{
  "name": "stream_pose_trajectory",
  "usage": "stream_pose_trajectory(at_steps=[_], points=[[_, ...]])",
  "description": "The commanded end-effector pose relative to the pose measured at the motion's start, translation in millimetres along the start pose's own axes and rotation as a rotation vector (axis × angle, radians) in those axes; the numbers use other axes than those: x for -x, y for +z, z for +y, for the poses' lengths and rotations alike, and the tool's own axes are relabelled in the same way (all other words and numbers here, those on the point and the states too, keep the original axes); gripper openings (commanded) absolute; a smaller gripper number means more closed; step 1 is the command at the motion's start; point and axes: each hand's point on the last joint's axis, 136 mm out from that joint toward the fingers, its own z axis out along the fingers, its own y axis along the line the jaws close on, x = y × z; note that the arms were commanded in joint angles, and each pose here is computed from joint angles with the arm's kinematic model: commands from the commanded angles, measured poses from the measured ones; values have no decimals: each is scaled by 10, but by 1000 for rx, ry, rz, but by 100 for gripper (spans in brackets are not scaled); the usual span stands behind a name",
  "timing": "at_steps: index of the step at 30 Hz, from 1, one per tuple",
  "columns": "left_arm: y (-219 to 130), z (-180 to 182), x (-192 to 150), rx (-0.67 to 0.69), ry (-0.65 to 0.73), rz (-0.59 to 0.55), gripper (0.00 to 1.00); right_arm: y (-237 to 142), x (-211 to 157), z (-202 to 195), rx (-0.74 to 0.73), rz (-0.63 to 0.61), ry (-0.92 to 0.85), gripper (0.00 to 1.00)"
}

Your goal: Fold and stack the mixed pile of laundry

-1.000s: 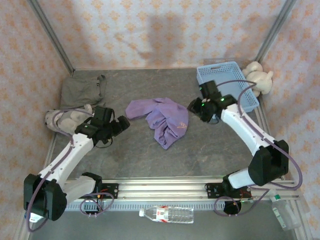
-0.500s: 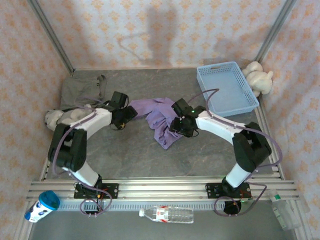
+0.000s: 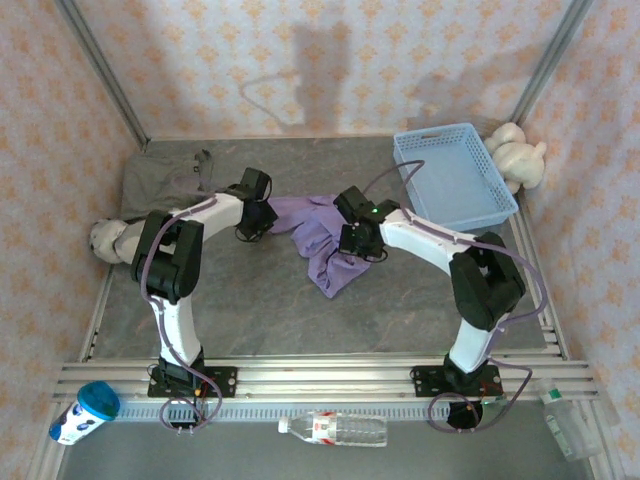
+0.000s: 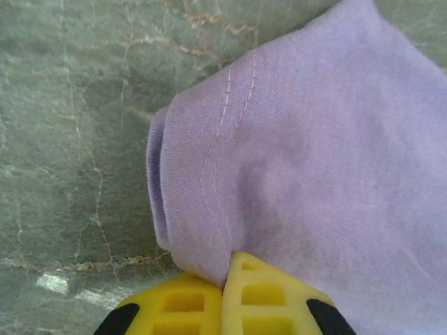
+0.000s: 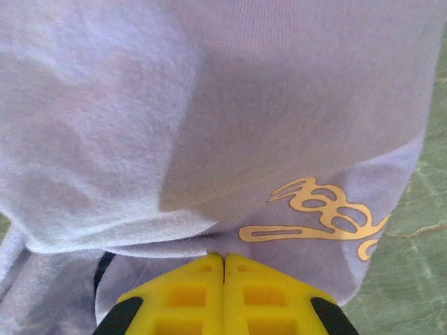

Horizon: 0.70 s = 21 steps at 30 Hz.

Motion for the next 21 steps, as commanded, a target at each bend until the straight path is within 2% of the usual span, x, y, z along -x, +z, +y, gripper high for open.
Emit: stream_pose_trajectory(at_steps=[1, 4, 7, 11, 15, 18, 21], points=[[-388, -105, 190, -7, 48, -69, 0, -394, 232, -107, -22, -98, -42, 0], [-858, -291, 398, -82, 82, -131, 0, -764, 463, -199, 1, -170, -24, 0], [-1501, -447, 649, -155, 123, -218, 0, -1303, 767, -292, 68, -275, 14, 0], [-2403, -541, 967, -283, 125, -357, 0, -2212, 1112, -298, 188, -505, -9, 0], [-3168, -434, 1167, -362, 100, -472, 0, -3022, 1236, -355, 258, -647, -10, 0], [-3667, -290, 1222, -390, 91, -575, 0, -3505, 1233, -369, 322, -739, -15, 0], [-4029, -89, 1241, -373, 80, -691, 0, -3833, 1191, -433, 348, -811, -13, 0]])
